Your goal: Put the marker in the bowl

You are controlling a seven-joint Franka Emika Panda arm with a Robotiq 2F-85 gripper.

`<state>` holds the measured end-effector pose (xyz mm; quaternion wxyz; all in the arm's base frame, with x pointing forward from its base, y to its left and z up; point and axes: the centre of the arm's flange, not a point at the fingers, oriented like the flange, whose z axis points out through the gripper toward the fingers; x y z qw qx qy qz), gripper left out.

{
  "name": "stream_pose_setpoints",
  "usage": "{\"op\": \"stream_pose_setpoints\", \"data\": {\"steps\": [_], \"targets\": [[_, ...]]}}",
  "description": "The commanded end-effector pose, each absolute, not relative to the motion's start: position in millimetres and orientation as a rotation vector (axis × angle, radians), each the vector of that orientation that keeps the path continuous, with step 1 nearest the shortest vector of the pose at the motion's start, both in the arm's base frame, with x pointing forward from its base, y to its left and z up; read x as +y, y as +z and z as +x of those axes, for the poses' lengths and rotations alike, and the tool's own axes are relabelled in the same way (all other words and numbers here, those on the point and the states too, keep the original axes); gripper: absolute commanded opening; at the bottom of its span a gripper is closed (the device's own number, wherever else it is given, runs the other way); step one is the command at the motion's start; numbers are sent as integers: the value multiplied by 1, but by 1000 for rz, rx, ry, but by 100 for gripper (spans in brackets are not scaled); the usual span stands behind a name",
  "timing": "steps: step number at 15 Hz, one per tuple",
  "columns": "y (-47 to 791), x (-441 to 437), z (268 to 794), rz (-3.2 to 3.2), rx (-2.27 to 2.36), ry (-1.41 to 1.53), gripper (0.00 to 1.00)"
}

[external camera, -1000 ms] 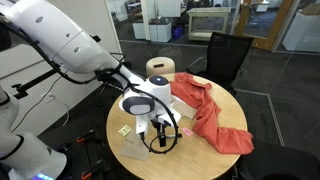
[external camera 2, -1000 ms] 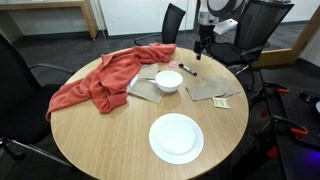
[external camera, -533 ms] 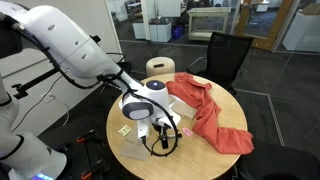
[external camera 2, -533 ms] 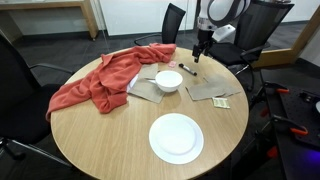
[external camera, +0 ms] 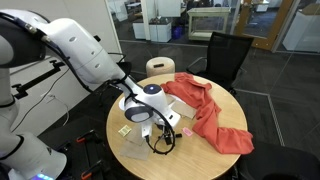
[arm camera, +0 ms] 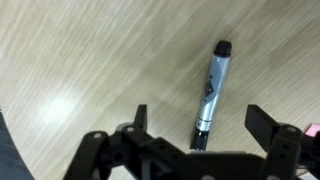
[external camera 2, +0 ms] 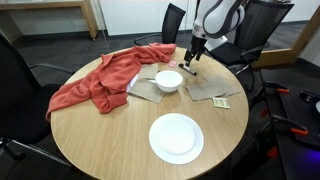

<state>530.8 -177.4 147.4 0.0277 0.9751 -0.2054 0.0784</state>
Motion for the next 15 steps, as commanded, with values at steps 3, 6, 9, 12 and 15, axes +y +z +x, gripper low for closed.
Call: {"op": "stream_pose_setpoints", "data": {"steps": [3,6,9,12,15], "targets": [[135,-171,566,2981,-749,313,100],[130,-172,579,2973,-776,318,100],[122,-174,588,2971,-784,315,100],[116,-175,593,2969,-785,313,74],[112,-177,596,2970,-793,311,51]]}}
